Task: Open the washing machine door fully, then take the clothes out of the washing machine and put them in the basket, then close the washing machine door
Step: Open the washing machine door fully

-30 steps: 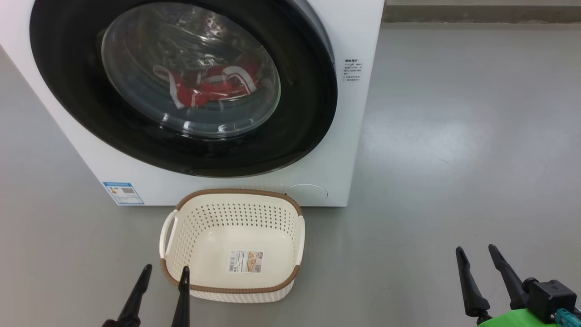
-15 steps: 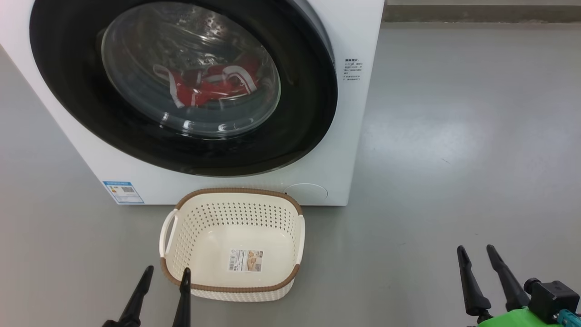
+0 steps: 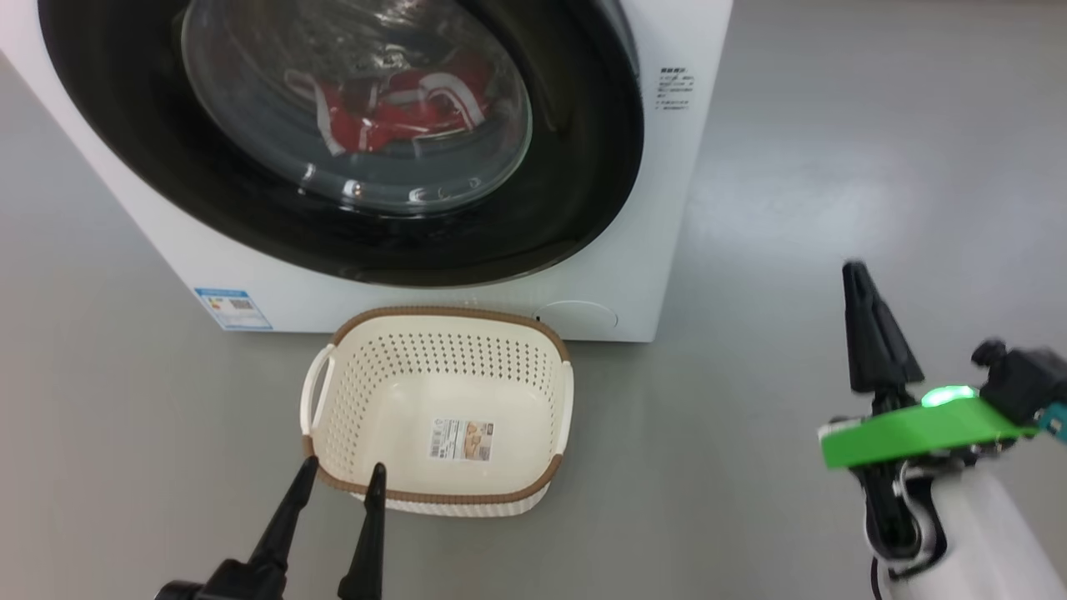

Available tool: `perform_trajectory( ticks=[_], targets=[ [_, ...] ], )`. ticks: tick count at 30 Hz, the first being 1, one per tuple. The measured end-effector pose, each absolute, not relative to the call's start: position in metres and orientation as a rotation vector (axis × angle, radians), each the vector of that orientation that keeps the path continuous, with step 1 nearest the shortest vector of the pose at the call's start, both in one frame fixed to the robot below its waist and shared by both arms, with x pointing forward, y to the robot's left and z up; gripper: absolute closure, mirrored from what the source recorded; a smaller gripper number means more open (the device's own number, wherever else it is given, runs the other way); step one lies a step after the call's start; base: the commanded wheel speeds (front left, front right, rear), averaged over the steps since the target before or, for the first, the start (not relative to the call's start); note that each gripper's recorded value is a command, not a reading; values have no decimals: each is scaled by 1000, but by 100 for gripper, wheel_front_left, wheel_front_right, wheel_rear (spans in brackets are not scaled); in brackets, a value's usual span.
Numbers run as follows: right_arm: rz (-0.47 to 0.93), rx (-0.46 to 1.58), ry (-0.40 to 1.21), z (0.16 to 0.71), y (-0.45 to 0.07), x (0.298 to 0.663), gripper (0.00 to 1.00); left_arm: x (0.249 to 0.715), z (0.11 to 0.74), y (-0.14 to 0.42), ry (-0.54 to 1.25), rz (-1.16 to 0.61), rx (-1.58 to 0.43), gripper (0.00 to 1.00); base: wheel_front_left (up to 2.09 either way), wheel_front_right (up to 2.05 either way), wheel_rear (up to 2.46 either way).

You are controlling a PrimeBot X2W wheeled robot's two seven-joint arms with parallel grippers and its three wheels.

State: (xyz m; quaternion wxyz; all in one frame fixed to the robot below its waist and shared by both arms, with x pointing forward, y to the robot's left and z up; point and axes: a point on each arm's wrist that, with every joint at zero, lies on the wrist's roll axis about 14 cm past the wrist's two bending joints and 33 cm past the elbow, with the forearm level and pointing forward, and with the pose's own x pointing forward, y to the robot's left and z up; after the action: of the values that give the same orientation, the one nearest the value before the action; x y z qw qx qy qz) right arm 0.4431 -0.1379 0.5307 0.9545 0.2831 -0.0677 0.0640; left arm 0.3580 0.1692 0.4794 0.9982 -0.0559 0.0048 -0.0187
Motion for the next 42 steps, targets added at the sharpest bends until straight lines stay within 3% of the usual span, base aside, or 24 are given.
perform_trajectory(
  ticks=[17, 33, 42],
  targets=[
    [310, 678, -224, 583, -92, 550, 100, 385, 474, 168, 25, -31, -151, 0, 0, 0, 0],
    [496, 812, -37, 564, -20, 612, 100, 399, 456, 172, 79, -14, -157, 0, 0, 0, 0],
    [539, 929, 82, 558, -8, 635, 100, 404, 452, 176, 88, -3, -158, 0, 0, 0, 0]
  ],
)
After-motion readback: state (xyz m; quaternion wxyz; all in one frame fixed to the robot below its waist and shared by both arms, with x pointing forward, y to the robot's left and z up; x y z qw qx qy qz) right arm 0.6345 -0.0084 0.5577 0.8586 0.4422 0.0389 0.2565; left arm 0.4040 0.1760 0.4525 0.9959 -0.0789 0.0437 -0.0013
